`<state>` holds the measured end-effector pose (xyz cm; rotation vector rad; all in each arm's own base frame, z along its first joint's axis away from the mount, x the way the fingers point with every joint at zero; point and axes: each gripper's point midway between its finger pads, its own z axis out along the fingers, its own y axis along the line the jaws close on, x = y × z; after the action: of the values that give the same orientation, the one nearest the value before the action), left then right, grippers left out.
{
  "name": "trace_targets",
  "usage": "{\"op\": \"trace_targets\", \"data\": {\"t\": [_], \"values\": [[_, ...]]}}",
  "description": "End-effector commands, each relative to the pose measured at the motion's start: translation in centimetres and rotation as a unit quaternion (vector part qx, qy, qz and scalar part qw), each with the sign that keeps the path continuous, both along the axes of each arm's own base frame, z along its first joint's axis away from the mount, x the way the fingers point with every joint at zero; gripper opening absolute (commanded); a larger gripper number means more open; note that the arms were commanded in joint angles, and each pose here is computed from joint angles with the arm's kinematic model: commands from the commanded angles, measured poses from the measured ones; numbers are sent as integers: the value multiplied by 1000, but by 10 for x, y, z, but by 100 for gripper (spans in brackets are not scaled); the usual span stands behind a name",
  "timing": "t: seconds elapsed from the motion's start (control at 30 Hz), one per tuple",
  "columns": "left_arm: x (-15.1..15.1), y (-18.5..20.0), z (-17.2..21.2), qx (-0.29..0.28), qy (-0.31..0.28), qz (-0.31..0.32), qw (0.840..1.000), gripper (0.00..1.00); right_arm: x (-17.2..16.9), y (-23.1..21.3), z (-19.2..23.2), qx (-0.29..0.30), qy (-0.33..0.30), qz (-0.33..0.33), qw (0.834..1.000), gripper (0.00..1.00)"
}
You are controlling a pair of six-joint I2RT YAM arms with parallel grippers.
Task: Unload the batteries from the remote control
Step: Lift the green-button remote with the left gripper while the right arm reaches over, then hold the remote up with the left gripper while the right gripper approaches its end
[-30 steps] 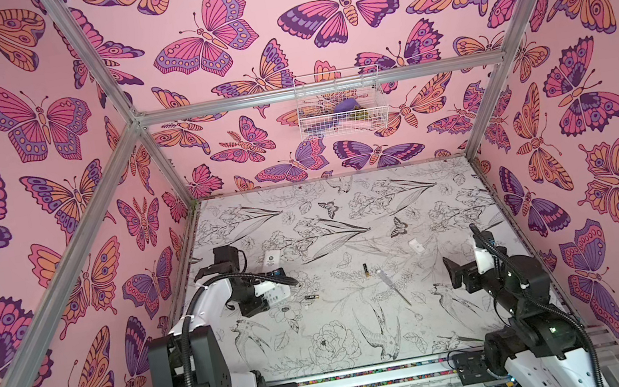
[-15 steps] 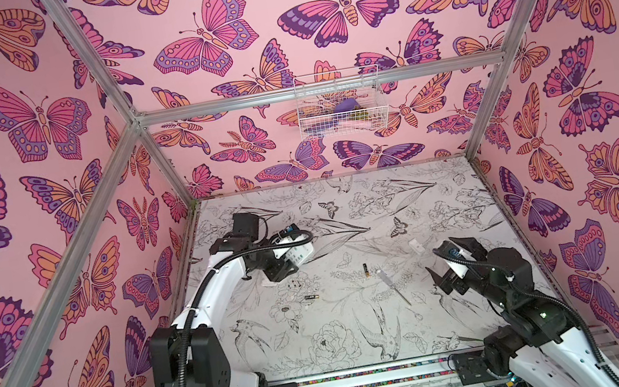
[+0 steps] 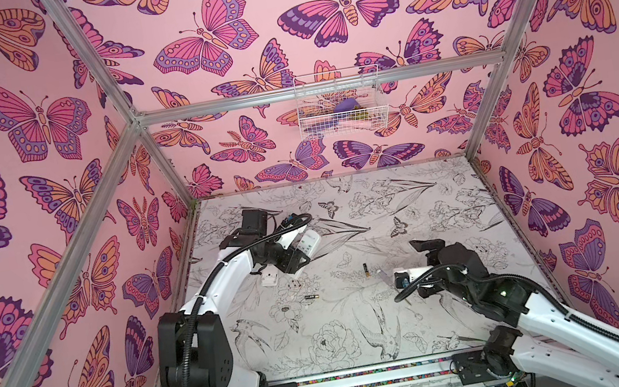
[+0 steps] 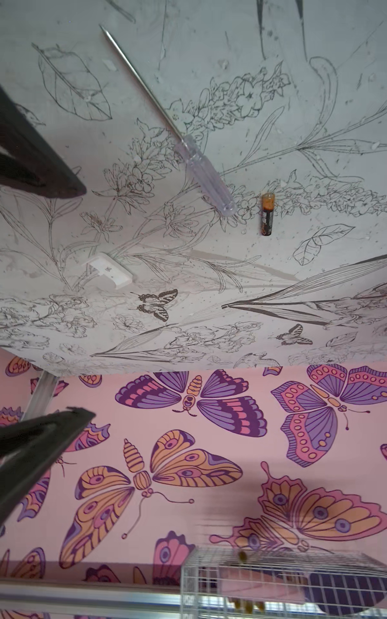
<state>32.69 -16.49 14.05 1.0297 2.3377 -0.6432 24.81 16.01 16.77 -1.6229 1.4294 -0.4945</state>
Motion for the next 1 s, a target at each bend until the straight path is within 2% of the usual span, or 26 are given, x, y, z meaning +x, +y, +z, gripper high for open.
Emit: {"op": "trace_targets", "data": {"t": [0.0, 0.17, 0.33, 0.43, 0.57, 0.97], "values": [[-9, -15, -6, -24, 14, -21, 999, 47, 14, 20, 22, -44, -59, 37, 997, 96], [-20, -33, -7, -35, 23, -45, 998, 46, 20, 49, 15, -68, -51, 84, 993, 95], [-27, -42, -12, -19, 15, -71, 997, 46, 20, 75, 11, -80, -44, 127, 988, 95], [-28, -47, -9, -26, 22, -69, 997, 46, 20, 89, 9, -93, -44, 149, 983, 94], [-34, -56, -6, -34, 23, -83, 996, 45, 18, 108, 11, -96, -54, 177, 978, 90], [-47, -78, -3, -33, 34, -113, 992, 46, 30, 145, 22, -113, -93, 202, 968, 84]]}}
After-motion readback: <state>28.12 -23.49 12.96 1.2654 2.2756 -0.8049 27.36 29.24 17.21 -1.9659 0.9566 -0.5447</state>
